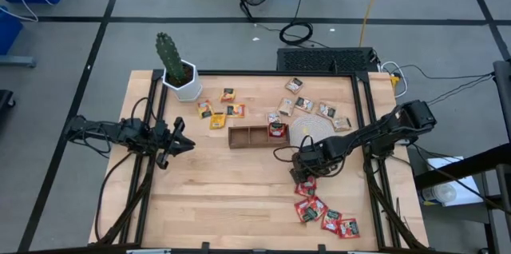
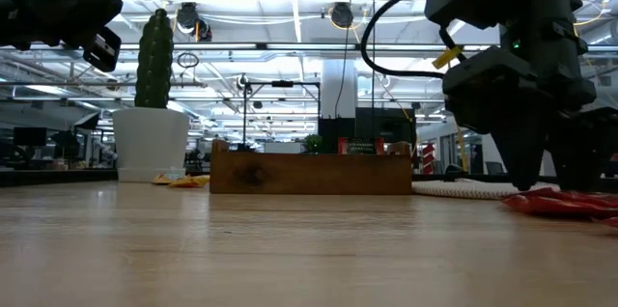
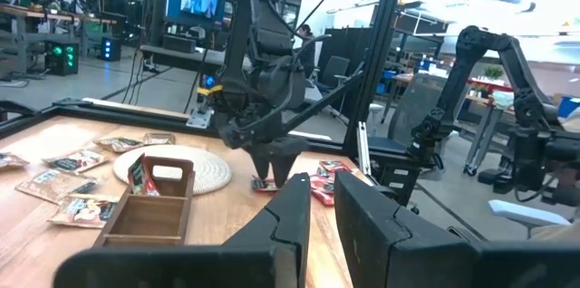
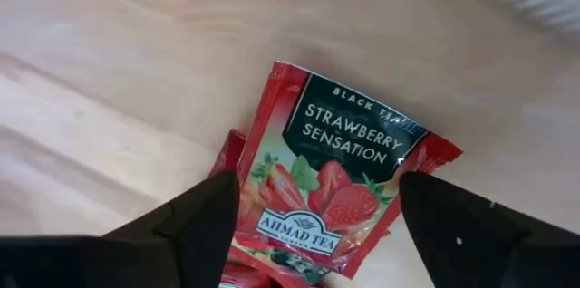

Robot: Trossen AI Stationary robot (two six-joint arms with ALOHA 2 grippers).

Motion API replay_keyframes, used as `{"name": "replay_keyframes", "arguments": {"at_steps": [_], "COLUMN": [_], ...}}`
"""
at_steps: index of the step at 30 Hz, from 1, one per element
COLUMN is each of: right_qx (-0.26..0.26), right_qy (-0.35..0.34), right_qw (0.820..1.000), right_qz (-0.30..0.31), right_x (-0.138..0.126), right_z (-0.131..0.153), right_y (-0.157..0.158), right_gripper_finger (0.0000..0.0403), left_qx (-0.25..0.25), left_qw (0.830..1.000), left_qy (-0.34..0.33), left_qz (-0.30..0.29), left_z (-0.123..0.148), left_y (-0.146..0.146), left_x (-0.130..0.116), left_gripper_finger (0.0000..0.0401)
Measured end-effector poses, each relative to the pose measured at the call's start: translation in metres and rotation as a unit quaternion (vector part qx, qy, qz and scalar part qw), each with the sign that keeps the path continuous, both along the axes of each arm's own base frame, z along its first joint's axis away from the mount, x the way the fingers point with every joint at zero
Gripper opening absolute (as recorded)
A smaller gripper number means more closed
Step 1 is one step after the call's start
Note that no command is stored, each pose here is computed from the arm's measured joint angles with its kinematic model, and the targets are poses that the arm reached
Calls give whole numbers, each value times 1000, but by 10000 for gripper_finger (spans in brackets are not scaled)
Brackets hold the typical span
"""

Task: Pick & Place Tea
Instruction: Put the red tea bag into the right section of the wooden organizer

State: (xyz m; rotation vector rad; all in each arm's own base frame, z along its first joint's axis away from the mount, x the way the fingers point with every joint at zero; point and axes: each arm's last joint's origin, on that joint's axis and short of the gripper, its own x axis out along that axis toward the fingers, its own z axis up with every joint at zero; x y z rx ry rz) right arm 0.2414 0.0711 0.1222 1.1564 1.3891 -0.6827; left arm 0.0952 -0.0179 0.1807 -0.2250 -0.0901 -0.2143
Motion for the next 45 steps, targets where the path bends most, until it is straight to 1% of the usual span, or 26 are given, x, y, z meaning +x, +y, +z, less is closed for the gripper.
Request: {"name": "replay_keyframes", "arguments": {"at_steps": [3,6,11,15,18,21,23,26,29,32,35,37,39,42,43,45], "right_qx": [0,-2,-12,-22,-49,-88,-120,-184,-258,-307,-338,-355,-374,-410,-416,-417], "right_qy": [0,4,6,1,-11,-27,-39,-68,-118,-162,-241,-296,-347,-432,-458,-497], "right_qw": [1000,1000,1000,999,997,993,987,974,949,921,886,858,821,747,726,689], "right_qz": [2,3,9,30,51,79,97,114,139,177,207,226,255,296,301,324], "right_x": [-1,-2,-3,-3,-2,-1,0,4,11,17,28,33,34,34,33,31], "right_z": [-1,-1,-2,-2,-3,-3,-3,-2,0,2,10,18,23,33,37,41], "right_y": [0,0,-1,-1,-3,-5,-6,-8,-6,-1,12,25,39,58,62,68], "right_gripper_finger": [265,235,174,118,69,18,7,9,2,4,6,3,1,2,1,1], "left_qx": [0,0,0,0,0,0,0,0,0,0,0,0,0,0,0,0], "left_qw": [1000,1000,1000,1000,1000,1000,1000,1000,1000,1000,1000,1000,1000,1000,1000,1000], "left_qy": [0,0,0,0,0,0,0,0,0,0,0,0,0,0,0,0], "left_qz": [0,0,0,0,0,0,0,0,0,0,0,0,0,0,0,0], "left_z": [0,0,0,0,0,0,0,0,0,0,0,0,0,0,0,0], "left_y": [0,0,0,0,0,0,0,0,0,0,0,0,0,0,0,0], "left_x": [0,0,0,0,0,0,0,0,0,0,0,0,0,0,0,0], "left_gripper_finger": [58,58,58,58,58,58,58,58,58,58,58,58,58,58,58,58]}}
